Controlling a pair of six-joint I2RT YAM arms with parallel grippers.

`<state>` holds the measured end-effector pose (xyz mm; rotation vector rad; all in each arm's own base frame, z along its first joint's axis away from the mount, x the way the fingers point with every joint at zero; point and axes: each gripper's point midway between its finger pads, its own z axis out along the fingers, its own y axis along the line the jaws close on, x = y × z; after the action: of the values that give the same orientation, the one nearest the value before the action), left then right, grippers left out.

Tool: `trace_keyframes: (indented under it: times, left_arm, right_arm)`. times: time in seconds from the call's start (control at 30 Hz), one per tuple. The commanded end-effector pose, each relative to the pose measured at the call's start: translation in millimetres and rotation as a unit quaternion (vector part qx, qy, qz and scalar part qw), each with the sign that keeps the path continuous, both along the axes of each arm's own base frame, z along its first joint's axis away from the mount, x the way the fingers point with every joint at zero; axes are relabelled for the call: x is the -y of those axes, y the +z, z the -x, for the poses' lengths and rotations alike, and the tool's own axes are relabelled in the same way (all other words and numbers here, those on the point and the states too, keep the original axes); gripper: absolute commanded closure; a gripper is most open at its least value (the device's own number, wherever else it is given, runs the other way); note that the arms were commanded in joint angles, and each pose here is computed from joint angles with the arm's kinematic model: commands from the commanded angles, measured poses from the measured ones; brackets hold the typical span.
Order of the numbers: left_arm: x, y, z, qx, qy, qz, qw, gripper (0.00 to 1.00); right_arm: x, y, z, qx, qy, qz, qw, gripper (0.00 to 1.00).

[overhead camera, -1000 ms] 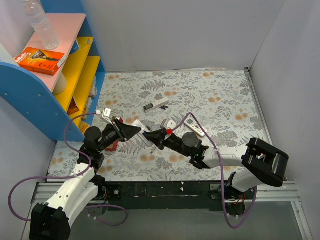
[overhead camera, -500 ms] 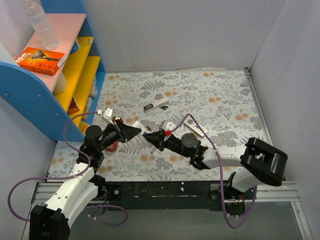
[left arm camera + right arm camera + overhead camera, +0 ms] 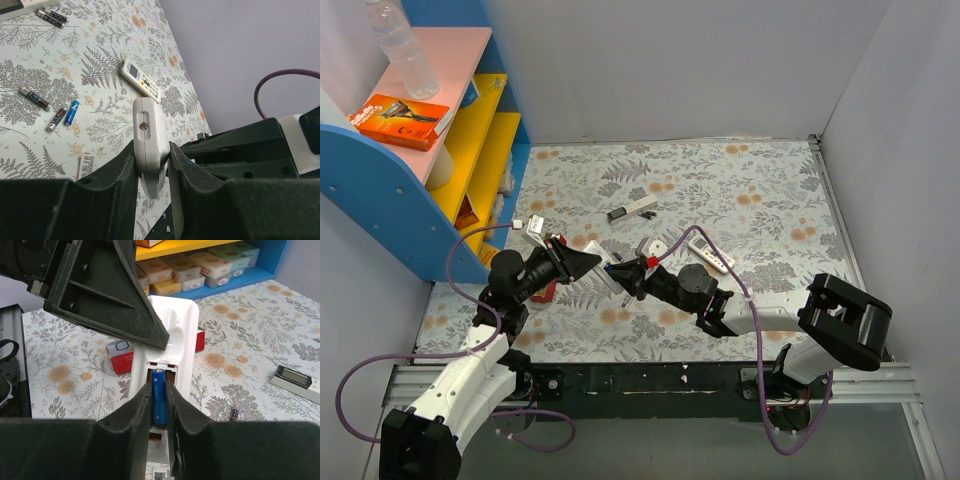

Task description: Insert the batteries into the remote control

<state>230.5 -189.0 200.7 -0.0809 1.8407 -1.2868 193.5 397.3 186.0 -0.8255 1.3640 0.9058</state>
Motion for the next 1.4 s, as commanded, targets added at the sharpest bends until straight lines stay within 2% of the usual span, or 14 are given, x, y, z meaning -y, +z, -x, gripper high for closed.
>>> trace_keyframes:
  times: [0.0, 0.57, 1.03, 1.37]
  left_arm:
    - [8, 37, 9, 0.052, -0.034, 0.029, 0.998, 1.0]
    - [5, 31, 4, 0.044, -0.021, 0.014, 0.999, 1.0]
    - [3, 18, 0, 0.029, -0.014, -0.007, 0.999, 1.0]
    - [5, 9, -2, 0.005, -0.016, -0.008, 1.0, 1.0]
  right_arm:
    - [11, -30, -21, -0.029, -0.061, 0.047, 0.997, 0.72]
    - [16, -33, -25, -0.035, -0.078, 0.054, 0.995, 0.67]
    - [8, -35, -21, -0.043, -0.059, 0.067, 0.995, 0.65]
    - [2, -19, -11, -0.04, -0.025, 0.059, 0.997, 0.56]
